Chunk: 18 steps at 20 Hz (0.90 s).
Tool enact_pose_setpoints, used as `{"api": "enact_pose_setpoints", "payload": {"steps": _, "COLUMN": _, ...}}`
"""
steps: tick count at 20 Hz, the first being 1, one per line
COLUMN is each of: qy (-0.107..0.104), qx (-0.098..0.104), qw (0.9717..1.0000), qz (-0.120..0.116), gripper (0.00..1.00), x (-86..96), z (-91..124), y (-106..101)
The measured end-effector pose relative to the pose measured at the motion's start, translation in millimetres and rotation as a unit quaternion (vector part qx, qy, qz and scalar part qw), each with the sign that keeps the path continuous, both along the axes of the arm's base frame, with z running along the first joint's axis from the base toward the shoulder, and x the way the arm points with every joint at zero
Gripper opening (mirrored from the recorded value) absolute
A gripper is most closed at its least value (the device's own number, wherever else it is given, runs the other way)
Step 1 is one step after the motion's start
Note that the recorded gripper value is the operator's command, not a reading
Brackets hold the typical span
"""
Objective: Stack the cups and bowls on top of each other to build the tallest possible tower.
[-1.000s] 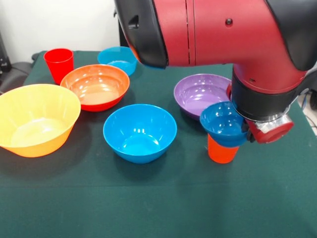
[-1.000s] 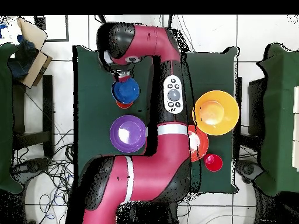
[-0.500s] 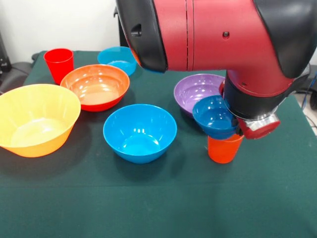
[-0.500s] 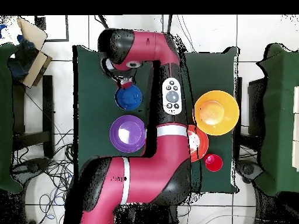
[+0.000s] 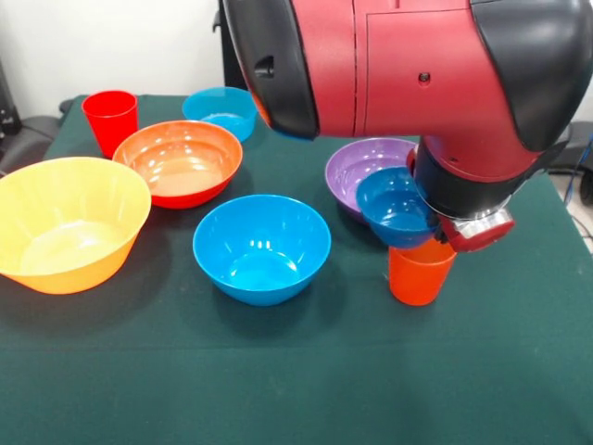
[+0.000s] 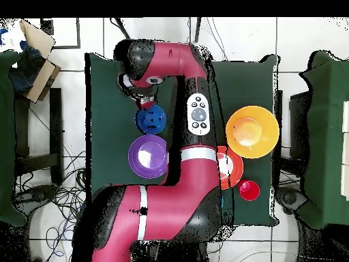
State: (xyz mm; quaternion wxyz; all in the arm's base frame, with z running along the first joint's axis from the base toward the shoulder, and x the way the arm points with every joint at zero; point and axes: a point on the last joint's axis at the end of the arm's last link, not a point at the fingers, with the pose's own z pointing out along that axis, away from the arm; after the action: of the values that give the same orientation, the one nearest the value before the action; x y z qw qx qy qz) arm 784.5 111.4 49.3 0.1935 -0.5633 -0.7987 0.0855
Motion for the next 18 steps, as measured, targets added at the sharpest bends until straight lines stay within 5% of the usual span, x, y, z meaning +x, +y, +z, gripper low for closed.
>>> {"api": "enact_pose_setpoints", "payload": {"steps": 8, "qy": -0.015, "qx": 0.015, "qw": 0.9998, "qz": -0.004, "gripper": 0.00, "x": 4.3, "z": 2, "y": 14}}
{"api": "enact_pose_setpoints", "payload": {"steps": 18, "qy": -0.025, "qx": 0.012, "qw": 0.9996, "qz": 0.000, "gripper": 0.00, "x": 4.6, "z": -1, "y": 21}}
